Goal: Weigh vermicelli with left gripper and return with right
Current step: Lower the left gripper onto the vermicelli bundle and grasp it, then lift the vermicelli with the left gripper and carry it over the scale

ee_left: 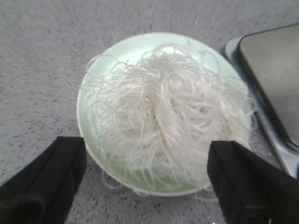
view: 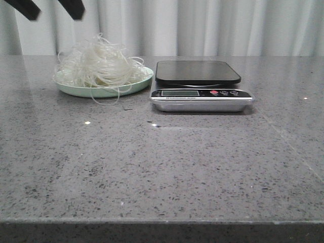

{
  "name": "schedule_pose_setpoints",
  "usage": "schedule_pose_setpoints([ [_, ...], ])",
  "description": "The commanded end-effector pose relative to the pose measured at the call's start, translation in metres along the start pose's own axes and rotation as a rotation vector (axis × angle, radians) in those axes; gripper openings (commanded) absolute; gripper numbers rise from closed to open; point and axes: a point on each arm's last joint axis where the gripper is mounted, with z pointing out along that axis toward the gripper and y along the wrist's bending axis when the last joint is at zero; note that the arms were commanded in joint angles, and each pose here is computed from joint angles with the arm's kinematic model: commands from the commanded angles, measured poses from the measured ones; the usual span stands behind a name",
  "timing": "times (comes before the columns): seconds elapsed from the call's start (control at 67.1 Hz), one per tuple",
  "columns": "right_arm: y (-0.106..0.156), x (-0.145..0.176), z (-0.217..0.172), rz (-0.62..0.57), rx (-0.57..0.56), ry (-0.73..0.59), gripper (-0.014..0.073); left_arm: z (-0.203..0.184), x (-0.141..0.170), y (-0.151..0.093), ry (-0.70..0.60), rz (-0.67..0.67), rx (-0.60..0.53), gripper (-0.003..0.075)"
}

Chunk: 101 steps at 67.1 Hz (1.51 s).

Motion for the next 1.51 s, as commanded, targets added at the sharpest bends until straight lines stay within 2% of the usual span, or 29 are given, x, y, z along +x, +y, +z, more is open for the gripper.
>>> schedule_pose_setpoints([
  [0.0,-0.001,-0.012,-0.002,-0.012,0.010,-0.112,0.0166,0.000,-0.028,-0.005,-0.030,0.005,0.013,0.0587],
  [0.179,-0.001,-0.012,-0.002,-0.012,0.010,-0.112,0.0166,0.035,-0.041,-0.006,0.087,0.003,0.014,0.0587],
  [0.373,-0.001,-0.012,-0.002,-0.012,0.010,-0.112,0.0166,0.056,-0.042,-0.005,0.140,0.003,0.012,0.0585],
  [0.432,-0.001,-0.012,-0.002,-0.012,0.010,-0.112,0.0166,0.059,-0.040,-0.005,0.151,0.003,0.012,0.0561],
  [0.522,-0.001,-0.012,-0.002,-0.012,0.010,-0.112,0.0166,0.059,-0.039,-0.005,0.161,0.005,0.012,0.0437],
  [0.537,-0.001,-0.012,-0.002,-0.012,0.010,-0.112,0.0166,0.059,-0.039,-0.005,0.163,0.007,0.012,0.0382],
  [0.552,-0.001,-0.012,-0.002,-0.012,0.010,-0.112,0.0166,0.059,-0.039,-0.005,0.163,0.008,0.012,0.0362],
  [0.567,-0.001,-0.012,-0.002,-0.012,0.010,-0.112,0.0166,0.058,-0.039,-0.005,0.164,0.014,0.012,0.0297],
  [0.582,-0.001,-0.012,-0.002,-0.012,0.010,-0.112,0.0166,0.058,-0.040,-0.005,0.161,0.016,0.013,0.0274],
  [0.596,-0.001,-0.012,-0.002,-0.012,0.010,-0.112,0.0166,0.057,-0.040,-0.006,0.165,0.024,0.016,0.0203],
  [0.611,-0.001,-0.012,-0.002,-0.012,0.010,-0.112,0.0166,0.056,-0.041,-0.006,0.163,0.024,0.016,0.0179],
  [0.626,-0.001,-0.012,-0.002,-0.012,0.010,-0.112,0.0166,0.055,-0.043,-0.006,0.159,0.031,0.016,0.0110],
  [0.641,-0.001,-0.012,-0.002,-0.012,0.010,-0.112,0.0166,0.055,-0.042,-0.006,0.162,0.031,0.016,0.0099],
  [0.716,-0.001,-0.012,-0.002,-0.012,0.010,-0.112,0.0166,0.047,-0.051,-0.008,0.141,0.027,0.032,0.0168],
  [0.82,-0.001,-0.012,-0.002,-0.012,0.010,-0.112,0.0166,0.029,-0.069,-0.015,0.071,0.015,0.080,0.0140],
  [1.118,-0.001,-0.012,-0.002,-0.012,0.010,-0.112,0.0166,-0.010,-0.100,-0.088,-0.165,0.114,0.258,0.0127],
  [1.327,-0.001,-0.012,-0.002,-0.012,0.010,-0.112,0.0166,0.000,-0.094,-0.131,-0.203,0.163,0.328,0.0129],
  [1.491,-0.001,-0.012,-0.002,-0.012,0.010,-0.112,0.0166,0.022,-0.087,-0.145,-0.177,0.180,0.337,0.0163],
])
